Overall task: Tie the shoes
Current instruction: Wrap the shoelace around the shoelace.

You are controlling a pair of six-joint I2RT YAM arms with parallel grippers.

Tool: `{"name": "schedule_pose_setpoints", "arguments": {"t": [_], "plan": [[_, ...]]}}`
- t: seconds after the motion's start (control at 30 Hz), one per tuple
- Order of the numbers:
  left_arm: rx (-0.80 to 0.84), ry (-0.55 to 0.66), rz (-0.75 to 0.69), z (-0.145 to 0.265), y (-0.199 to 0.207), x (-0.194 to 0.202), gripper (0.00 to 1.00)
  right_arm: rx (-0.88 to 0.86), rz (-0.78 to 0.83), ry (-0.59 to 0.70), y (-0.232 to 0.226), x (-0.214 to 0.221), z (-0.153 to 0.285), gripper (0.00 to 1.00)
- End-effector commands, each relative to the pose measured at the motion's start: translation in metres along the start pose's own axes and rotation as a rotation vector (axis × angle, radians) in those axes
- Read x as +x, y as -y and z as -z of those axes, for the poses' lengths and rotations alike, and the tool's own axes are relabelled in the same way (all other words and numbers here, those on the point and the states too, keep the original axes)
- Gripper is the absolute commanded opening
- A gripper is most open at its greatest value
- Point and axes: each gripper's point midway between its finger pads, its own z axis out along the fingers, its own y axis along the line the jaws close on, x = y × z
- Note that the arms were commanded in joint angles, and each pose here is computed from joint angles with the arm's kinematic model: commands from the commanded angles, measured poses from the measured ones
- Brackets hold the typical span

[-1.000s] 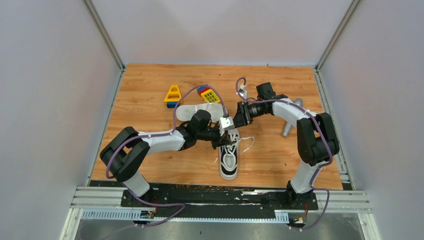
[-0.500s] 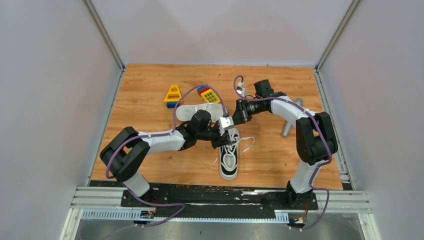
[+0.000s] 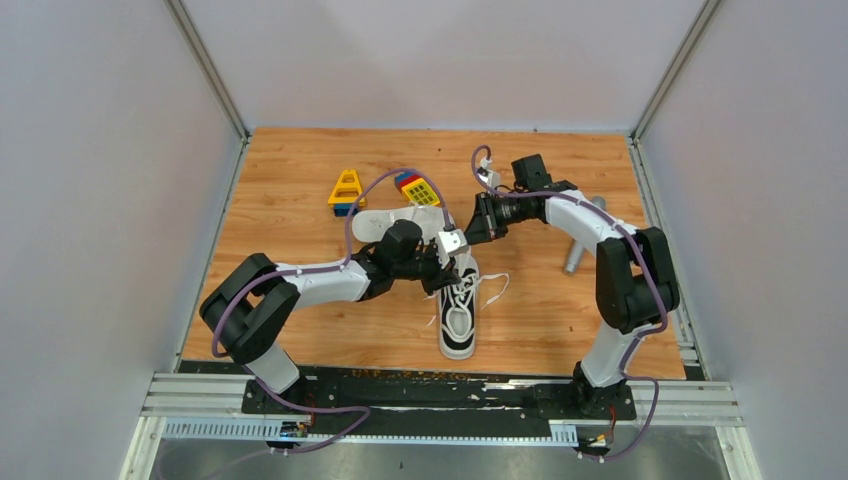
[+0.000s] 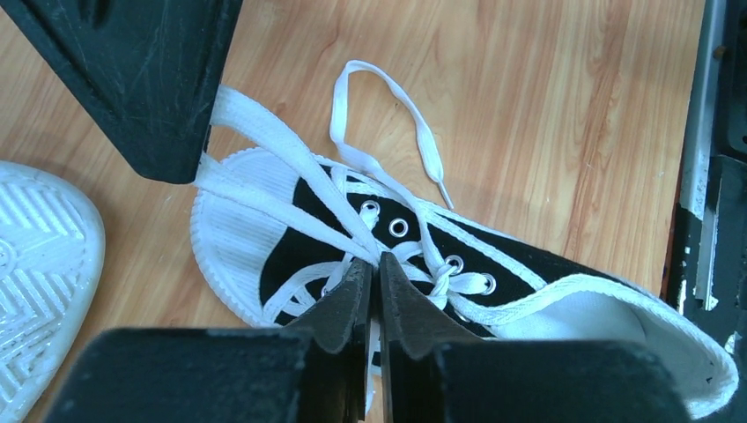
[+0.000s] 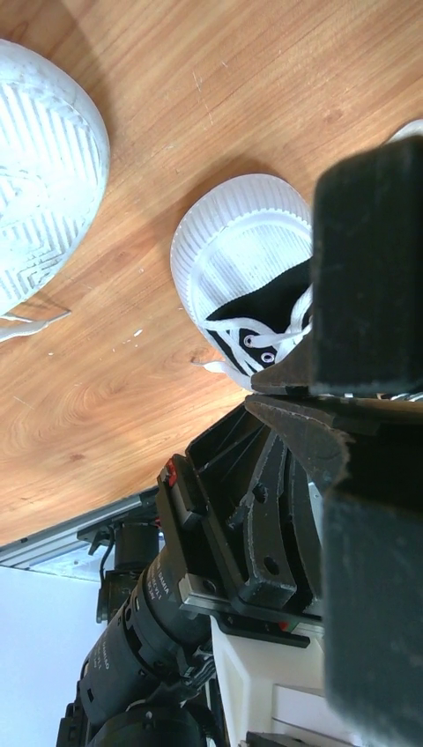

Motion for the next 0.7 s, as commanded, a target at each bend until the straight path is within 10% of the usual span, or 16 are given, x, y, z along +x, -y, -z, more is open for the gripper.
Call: {"name": "schedule_pose_setpoints", "arguments": {"t": [0.0,0.2,0.4,0.67], "plan": [[-0.015,0.051,-0.010,0.000,-0.002,-0.024,0.07,0.002,0.052,0.055,-0.014,-0.016,0.011,0.00],[0.014,0.053,0.012,0.001,0.004,-0.024,0.00,0.033,0.061,0.068,-0.006,-0.019,0.015,0.03],[0.006,0.051,0.044,0.005,0.004,-0.025,0.00,0.165,0.041,0.136,0.024,-0.032,0.054,0.39],[0.015,0.044,0.060,0.010,-0.005,-0.024,0.00,0.224,0.110,0.135,0.017,-0.005,0.091,0.46]]}}
